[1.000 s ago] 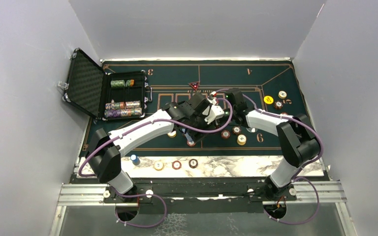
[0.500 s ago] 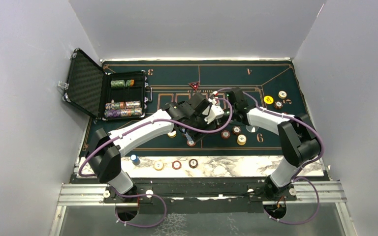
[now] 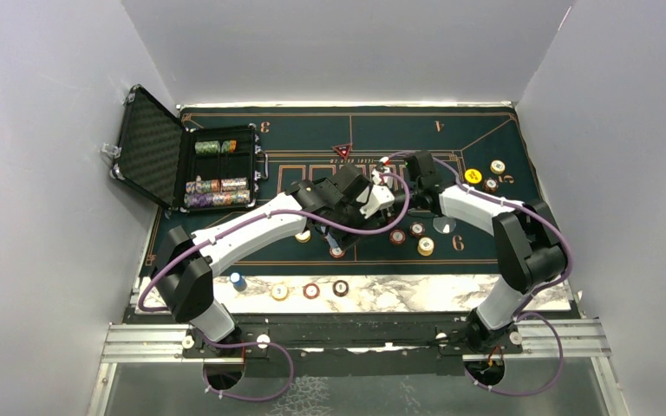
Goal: Distribute texas hold em gaming equipment
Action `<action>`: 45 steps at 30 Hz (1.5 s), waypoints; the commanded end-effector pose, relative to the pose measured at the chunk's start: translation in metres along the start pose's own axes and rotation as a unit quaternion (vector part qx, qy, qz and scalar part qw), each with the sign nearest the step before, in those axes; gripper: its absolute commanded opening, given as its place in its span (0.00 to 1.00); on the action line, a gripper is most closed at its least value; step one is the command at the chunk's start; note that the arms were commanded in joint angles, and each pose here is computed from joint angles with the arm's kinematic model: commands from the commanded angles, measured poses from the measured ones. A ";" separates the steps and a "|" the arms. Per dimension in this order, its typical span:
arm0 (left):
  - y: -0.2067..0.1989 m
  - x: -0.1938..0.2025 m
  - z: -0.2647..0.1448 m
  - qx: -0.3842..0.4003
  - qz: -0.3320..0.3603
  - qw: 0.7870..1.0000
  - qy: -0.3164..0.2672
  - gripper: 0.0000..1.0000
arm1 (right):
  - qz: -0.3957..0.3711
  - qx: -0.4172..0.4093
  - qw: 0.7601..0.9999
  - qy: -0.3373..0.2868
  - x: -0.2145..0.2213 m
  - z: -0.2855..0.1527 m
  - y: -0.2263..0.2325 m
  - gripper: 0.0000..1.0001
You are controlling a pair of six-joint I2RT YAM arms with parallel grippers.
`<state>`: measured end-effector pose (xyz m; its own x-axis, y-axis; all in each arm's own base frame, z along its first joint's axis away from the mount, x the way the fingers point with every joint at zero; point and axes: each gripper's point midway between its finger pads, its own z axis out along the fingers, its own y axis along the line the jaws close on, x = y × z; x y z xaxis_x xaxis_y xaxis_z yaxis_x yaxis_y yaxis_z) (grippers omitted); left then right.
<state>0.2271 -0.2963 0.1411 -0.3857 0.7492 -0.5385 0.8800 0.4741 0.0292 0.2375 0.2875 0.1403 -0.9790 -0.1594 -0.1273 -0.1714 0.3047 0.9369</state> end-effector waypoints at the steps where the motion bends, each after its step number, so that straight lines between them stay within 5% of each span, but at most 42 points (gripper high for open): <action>1: 0.004 -0.010 -0.018 -0.011 0.005 1.000 -0.026 0.00 | -0.011 0.016 1.000 -0.015 -0.009 -0.010 -0.002 0.61; 16: 0.004 -0.008 -0.018 -0.012 0.007 1.000 -0.021 0.00 | -0.044 0.005 0.999 -0.027 -0.018 -0.029 0.016 0.69; 23: 0.005 -0.011 -0.018 -0.012 0.010 1.000 -0.022 0.00 | -0.037 -0.022 0.999 0.010 -0.006 0.000 0.016 0.73; 45: 0.004 -0.014 -0.024 -0.012 0.007 0.999 -0.032 0.00 | -0.025 0.006 1.000 -0.008 -0.011 -0.017 -0.003 0.62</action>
<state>0.2234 -0.2895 0.1393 -0.3896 0.7645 -0.5136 0.8815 0.4710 0.0324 0.2453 0.2767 0.1378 -0.9765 -0.1657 -0.1381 -0.1833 0.2996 0.9363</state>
